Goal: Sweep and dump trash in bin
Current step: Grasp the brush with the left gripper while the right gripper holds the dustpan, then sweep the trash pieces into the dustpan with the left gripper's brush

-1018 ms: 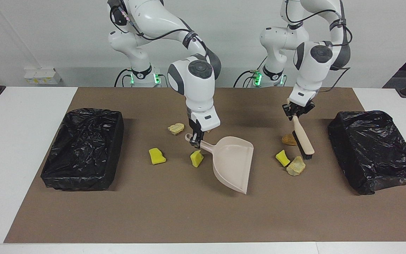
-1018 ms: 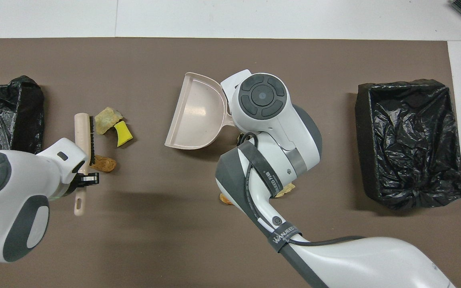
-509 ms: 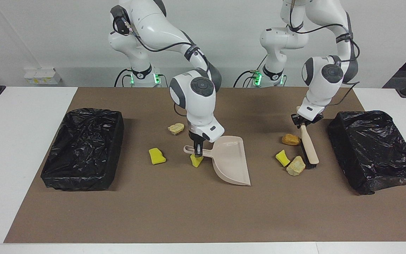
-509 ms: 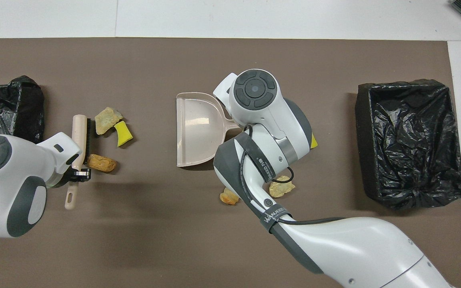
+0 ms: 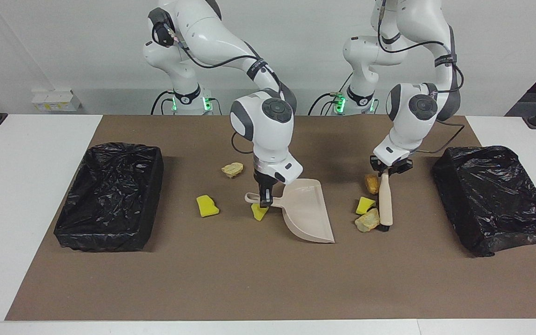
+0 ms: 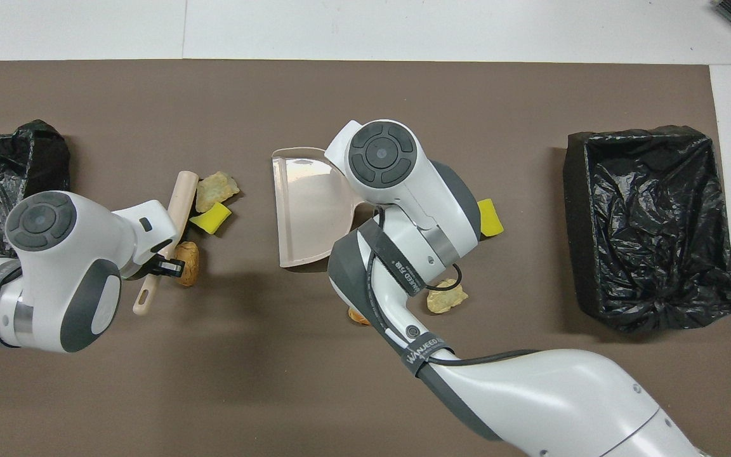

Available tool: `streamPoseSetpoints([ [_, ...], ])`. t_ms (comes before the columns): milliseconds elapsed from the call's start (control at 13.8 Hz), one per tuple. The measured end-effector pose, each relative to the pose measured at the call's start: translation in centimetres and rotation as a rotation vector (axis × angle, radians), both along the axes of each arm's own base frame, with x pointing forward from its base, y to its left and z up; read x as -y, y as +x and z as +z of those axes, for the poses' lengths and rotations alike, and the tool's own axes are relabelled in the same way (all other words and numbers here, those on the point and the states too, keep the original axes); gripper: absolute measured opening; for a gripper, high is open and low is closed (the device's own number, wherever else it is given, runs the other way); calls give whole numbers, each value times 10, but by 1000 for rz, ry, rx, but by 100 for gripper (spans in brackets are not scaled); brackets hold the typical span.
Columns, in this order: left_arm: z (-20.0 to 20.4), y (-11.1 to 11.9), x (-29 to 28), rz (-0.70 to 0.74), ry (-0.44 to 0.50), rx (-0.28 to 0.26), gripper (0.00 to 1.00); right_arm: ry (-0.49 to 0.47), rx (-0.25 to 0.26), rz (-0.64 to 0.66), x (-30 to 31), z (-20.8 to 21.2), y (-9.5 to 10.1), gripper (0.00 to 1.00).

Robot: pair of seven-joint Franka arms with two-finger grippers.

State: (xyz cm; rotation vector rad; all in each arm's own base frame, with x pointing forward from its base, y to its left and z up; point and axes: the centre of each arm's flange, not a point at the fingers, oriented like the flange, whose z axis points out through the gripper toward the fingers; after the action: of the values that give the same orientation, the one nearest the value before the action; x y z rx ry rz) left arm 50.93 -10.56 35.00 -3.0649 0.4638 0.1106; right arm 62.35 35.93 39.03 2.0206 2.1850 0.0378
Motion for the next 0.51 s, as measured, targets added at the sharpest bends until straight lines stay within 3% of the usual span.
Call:
streamPoseSetpoints([
  [509,5,-26,95,-15,-109,-6,26,-3,0,10,0,-2,0,31],
])
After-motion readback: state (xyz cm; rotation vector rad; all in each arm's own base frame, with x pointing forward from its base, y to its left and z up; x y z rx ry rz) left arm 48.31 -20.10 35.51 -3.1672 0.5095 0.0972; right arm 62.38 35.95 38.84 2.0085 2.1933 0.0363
